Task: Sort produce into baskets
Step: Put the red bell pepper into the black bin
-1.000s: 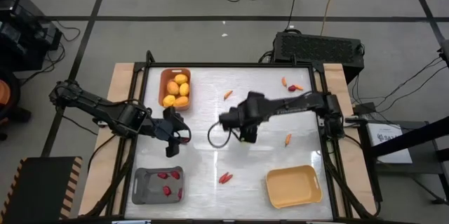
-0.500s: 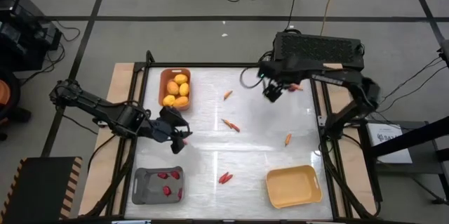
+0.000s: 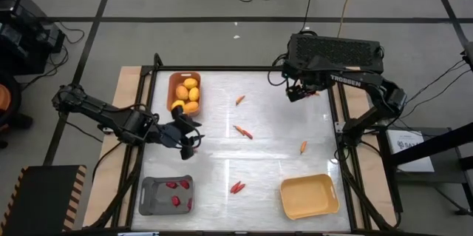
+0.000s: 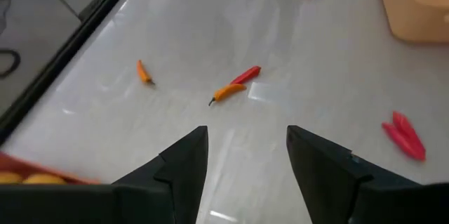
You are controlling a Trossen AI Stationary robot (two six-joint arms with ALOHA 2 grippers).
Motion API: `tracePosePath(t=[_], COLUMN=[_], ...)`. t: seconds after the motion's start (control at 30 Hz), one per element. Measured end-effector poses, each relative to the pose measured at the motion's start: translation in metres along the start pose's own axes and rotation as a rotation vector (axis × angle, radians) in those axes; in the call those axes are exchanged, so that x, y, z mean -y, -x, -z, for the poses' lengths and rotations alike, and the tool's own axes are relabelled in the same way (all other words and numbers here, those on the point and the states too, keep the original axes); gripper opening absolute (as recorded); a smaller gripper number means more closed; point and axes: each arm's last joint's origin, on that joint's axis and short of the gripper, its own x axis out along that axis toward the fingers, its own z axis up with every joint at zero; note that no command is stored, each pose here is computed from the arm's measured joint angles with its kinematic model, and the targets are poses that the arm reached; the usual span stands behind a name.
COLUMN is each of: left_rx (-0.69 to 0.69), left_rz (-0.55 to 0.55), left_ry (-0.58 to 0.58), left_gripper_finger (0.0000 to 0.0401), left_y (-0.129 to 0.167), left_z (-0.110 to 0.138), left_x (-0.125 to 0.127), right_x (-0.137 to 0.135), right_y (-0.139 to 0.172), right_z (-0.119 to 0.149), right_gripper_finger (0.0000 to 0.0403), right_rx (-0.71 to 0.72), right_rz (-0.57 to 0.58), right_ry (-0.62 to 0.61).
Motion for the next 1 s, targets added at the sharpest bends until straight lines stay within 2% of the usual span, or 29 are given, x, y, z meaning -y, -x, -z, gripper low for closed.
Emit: tracePosePath(t=[0.2, 0.37, 0.57, 0.83, 1.0], left_rx=[-0.031, -0.047, -0.022, -0.029, -0.006], left_rz=[0.064, 0.096, 0.037, 0.025, 0.005], left_ry=[-0.080, -0.116, -0.048, 0.009, 0.047], left_gripper_finger=[0.0201, 0.0201, 0.0201, 0.0201, 0.0201], left_y=[0.000, 0.000, -0.005, -0.011, -0.015], left_z=[0.001, 0.002, -0.003, -0.008, -0.013], left_x=[0.002, 0.002, -0.008, -0.020, -0.028], right_x=[-0.006, -0.007, -0.003, -0.003, -0.007], right_y=[0.000, 0.000, -0.002, -0.007, -0.015], right_z=[-0.006, -0.013, -0.020, -0.026, -0.026], right_gripper_finger=[0.0254, 0.0254, 0.0254, 0.0254, 0.0254], right_rx=[0.035, 0.084, 0.110, 0.116, 0.070], right_rz=[-0.083, -0.120, -0.131, -0.130, -0.096], right_ry=[-0.095, -0.089, -0.049, -0.077, -0.059])
